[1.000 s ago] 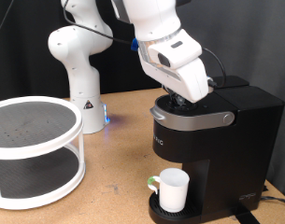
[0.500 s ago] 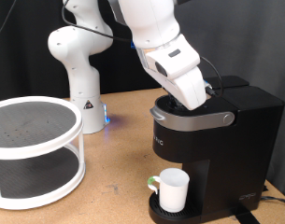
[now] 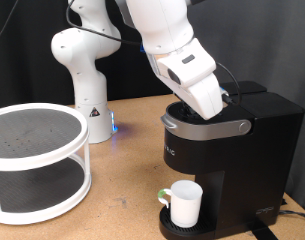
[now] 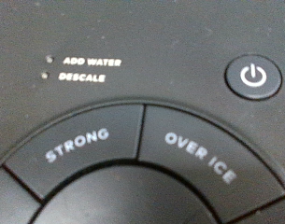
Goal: Make a cup of coffee with the keurig machine
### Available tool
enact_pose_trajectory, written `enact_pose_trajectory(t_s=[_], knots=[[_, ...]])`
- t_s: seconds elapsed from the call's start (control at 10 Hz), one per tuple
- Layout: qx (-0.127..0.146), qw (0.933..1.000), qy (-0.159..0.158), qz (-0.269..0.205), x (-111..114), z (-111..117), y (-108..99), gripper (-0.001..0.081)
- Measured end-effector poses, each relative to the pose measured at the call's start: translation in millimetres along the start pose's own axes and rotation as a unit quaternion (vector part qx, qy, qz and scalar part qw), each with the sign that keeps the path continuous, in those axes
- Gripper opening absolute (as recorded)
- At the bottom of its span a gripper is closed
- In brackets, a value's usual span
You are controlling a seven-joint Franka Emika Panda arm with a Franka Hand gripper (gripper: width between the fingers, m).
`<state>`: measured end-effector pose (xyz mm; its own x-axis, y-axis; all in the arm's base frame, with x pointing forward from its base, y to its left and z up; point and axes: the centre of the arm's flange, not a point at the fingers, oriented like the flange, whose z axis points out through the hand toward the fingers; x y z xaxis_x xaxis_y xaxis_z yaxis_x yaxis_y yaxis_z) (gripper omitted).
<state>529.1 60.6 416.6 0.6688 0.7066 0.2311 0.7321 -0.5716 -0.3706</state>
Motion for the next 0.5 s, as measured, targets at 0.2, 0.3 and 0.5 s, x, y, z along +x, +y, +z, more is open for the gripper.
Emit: enact_pose_trajectory(t_s=[0.2,0.3,0.5], knots=[[0.001,0.9999,-0.002,-0.01,1.6,1.0,-1.8,0.0],[0.004,0.9998,-0.005,-0.019,2.2,1.5,-3.3,0.0],[0.026,0.9991,-0.024,-0.022,4.0,5.8,-10.0,0.0]])
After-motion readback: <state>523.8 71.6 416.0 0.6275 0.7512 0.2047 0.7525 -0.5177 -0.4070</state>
